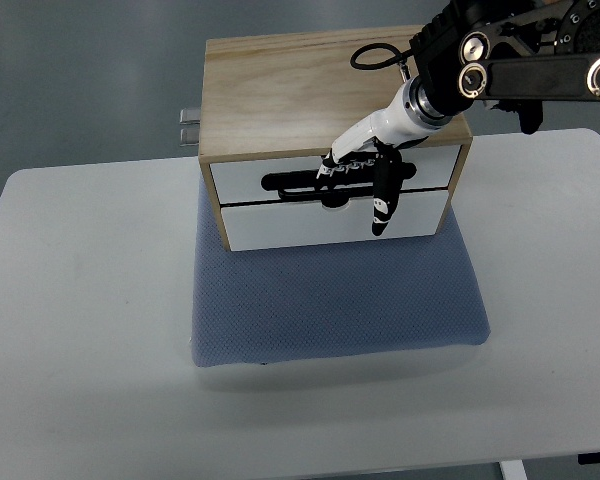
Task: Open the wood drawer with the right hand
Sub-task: 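Hook the right hand fingers around the black bar handle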
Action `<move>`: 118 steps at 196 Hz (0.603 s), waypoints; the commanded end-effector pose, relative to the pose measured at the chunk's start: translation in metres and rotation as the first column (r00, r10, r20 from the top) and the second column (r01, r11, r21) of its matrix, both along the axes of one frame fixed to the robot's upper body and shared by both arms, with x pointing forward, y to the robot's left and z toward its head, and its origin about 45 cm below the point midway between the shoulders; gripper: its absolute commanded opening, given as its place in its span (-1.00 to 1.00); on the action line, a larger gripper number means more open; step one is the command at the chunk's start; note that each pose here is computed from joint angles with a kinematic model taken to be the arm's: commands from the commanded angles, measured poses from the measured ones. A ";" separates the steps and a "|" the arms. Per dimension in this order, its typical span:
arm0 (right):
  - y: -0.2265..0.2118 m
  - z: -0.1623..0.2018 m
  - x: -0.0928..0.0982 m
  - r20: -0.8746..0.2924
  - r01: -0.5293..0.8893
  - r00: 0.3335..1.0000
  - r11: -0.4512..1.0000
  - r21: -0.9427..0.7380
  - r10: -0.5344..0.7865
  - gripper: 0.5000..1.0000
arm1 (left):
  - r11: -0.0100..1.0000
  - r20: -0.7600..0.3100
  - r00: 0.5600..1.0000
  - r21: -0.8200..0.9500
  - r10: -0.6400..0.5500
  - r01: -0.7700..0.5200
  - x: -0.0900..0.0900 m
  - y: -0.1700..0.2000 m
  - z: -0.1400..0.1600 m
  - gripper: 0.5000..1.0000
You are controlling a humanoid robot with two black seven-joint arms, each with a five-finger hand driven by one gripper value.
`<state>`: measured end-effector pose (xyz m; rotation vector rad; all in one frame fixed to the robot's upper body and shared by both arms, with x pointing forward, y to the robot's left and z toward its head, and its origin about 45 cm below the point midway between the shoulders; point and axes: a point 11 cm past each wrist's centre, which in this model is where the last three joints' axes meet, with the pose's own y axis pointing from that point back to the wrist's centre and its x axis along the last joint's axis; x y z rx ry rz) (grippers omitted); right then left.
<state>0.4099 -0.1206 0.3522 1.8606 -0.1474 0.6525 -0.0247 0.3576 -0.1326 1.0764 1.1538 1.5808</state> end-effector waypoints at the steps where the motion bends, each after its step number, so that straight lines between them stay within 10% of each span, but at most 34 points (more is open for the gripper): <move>1: 0.001 -0.001 -0.001 -0.002 -0.004 1.000 1.000 -0.001 0.004 0.76 | 1.000 0.000 1.000 0.000 0.001 -0.001 0.000 0.000 0.000 1.00; 118: 0.000 -0.010 0.002 0.002 0.019 1.000 1.000 0.023 -0.019 0.76 | 1.000 0.000 1.000 0.000 0.001 -0.001 0.000 0.000 0.000 1.00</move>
